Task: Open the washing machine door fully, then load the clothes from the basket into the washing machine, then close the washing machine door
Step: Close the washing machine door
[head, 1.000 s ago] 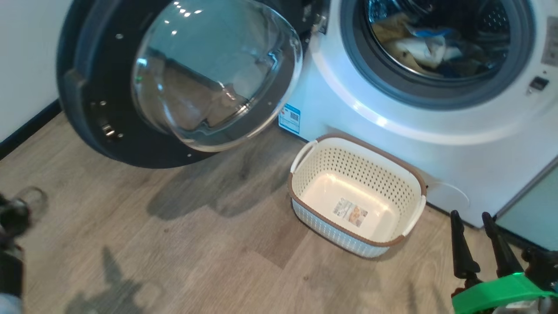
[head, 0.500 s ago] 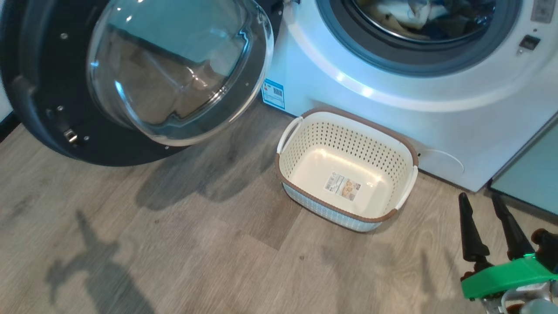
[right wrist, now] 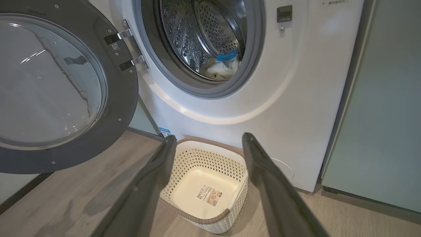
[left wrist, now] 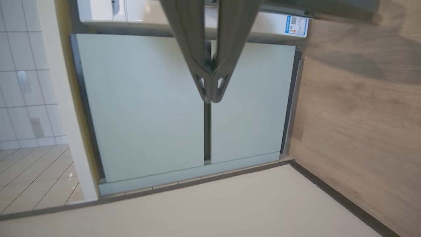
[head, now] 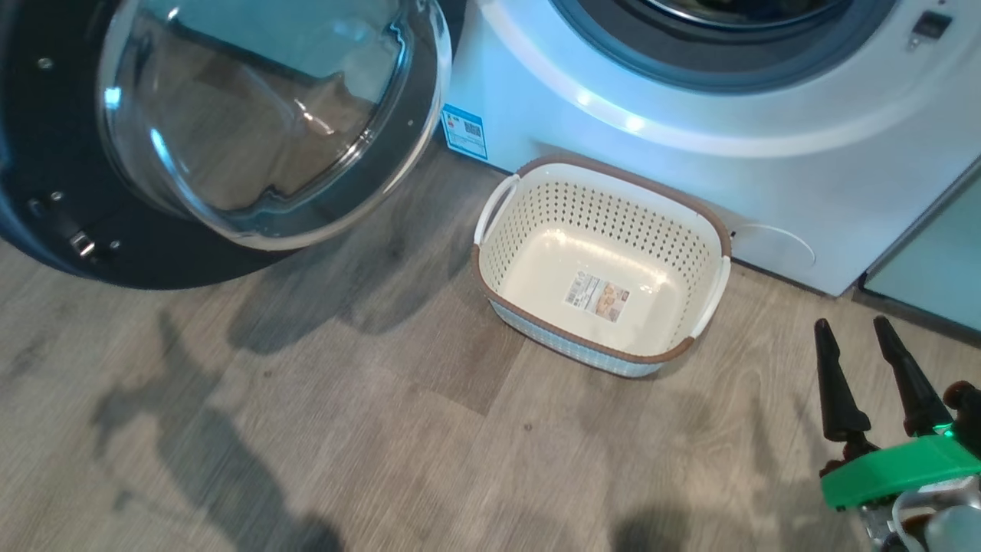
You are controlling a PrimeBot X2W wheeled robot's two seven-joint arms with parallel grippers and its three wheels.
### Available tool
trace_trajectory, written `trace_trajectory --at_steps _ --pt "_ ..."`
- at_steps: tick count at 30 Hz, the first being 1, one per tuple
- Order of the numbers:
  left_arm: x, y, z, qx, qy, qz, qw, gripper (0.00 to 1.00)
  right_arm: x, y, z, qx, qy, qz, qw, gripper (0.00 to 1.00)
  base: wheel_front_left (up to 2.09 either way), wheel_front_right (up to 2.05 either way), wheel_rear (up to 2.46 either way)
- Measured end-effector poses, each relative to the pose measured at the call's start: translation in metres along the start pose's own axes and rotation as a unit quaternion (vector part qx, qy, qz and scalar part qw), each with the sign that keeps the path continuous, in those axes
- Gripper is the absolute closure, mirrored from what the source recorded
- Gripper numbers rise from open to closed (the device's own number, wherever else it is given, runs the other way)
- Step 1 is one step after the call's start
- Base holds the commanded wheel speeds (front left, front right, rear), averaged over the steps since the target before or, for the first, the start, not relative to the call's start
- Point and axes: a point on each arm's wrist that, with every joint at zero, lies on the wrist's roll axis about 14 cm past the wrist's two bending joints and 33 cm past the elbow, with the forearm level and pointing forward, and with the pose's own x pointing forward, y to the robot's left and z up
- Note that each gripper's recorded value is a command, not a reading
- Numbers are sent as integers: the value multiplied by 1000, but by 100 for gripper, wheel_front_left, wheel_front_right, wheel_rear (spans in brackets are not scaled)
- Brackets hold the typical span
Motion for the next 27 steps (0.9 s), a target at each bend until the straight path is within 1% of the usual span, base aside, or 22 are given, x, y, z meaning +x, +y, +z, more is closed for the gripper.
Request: trace_trajectory --at_steps 3,10,17,24,27 --pt "7 0 -20 29 42 11 999 100 0 -5 -6 2 8 -4 1000 0 0 0 0" --pt "18 -7 -41 62 80 13 995 100 1 -15 -13 -3 17 -7 1000 0 0 0 0" --pt "28 5 -61 104 112 34 988 100 7 -25 -13 -8 15 -12 1000 0 0 0 0" --pt "36 3 -79 121 134 34 983 100 9 -31 -22 -7 23 -16 1000 0 0 0 0" --pt "37 6 -91 143 160 38 976 100 13 -32 -19 -7 19 -16 1000 0 0 0 0"
